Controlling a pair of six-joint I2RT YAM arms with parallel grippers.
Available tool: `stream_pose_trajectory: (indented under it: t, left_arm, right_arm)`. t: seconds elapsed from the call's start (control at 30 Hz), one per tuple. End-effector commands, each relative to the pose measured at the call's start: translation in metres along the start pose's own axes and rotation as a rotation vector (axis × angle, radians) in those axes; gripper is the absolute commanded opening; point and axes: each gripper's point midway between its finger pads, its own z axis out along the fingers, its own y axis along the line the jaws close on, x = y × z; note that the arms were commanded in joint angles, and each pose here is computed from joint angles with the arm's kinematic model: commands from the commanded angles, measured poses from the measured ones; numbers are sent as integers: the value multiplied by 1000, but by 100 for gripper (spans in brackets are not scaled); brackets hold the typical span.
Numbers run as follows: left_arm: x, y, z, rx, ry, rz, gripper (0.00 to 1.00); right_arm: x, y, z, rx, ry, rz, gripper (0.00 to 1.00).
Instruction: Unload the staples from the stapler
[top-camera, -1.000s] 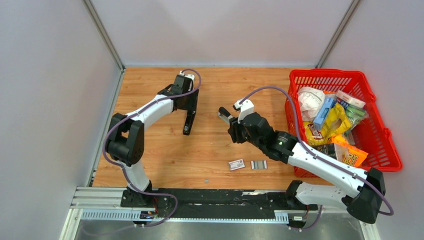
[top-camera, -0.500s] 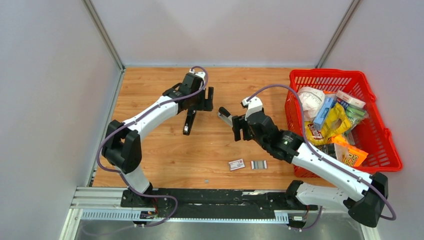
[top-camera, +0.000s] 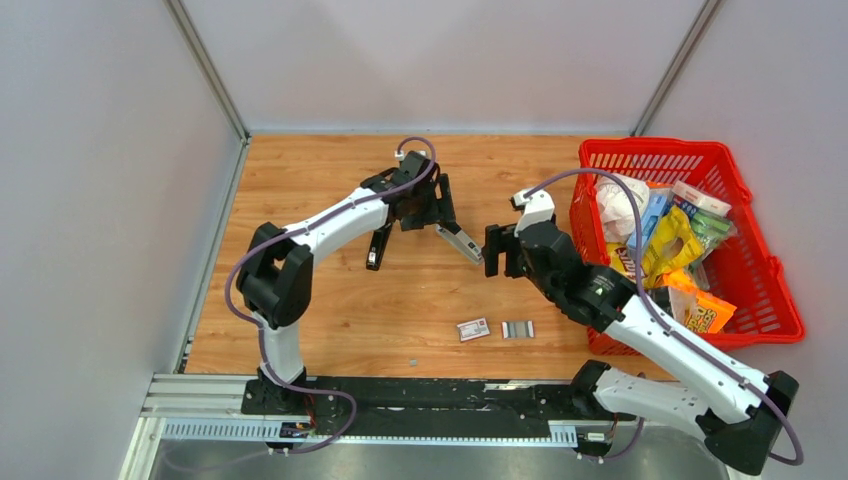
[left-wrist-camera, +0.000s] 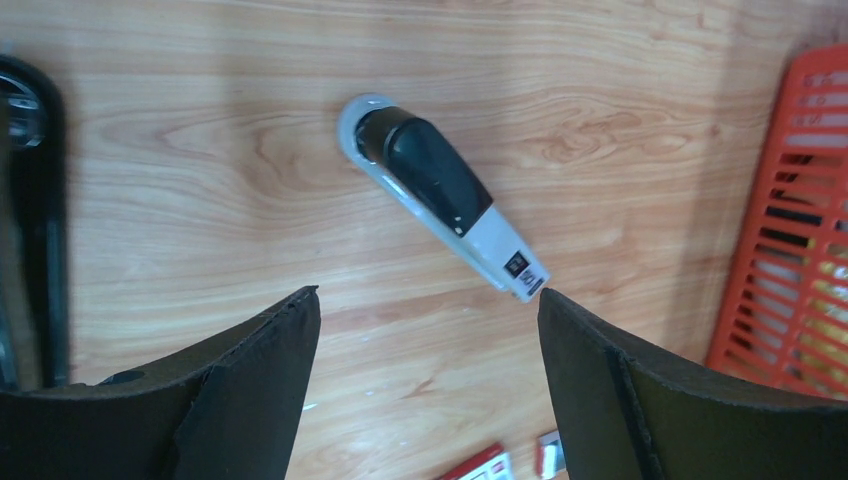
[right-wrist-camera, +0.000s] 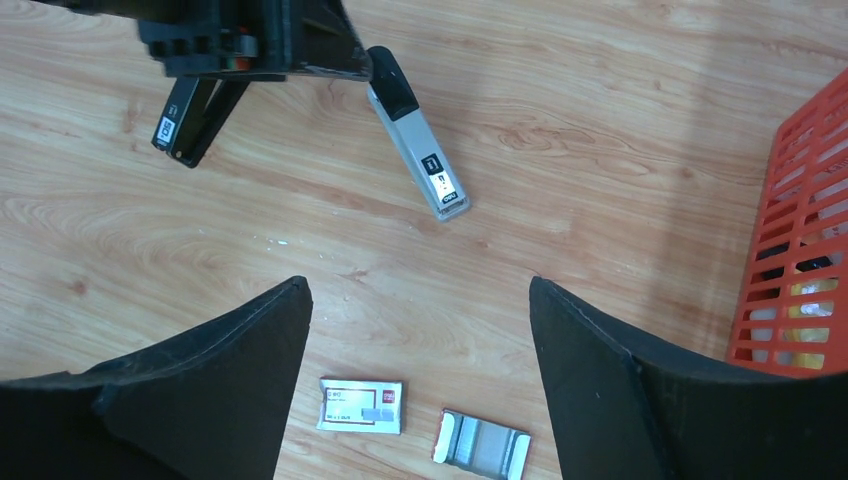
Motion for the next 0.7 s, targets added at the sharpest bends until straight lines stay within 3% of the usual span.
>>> stream_pose_trajectory:
  t: [0.0, 0.17, 0.67]
  left_arm:
    - [-6, -20, 9, -14, -11, -148, 87]
    - [3, -17, 22, -98, 31, -278, 88]
    - [9, -23, 48, -241, 19, -404, 89]
  right_arm:
    - [-12, 1, -13, -24, -36, 42, 83]
    - [-8, -2, -19, -33, -38, 49, 84]
    - [4, 4, -27, -103, -19, 72, 84]
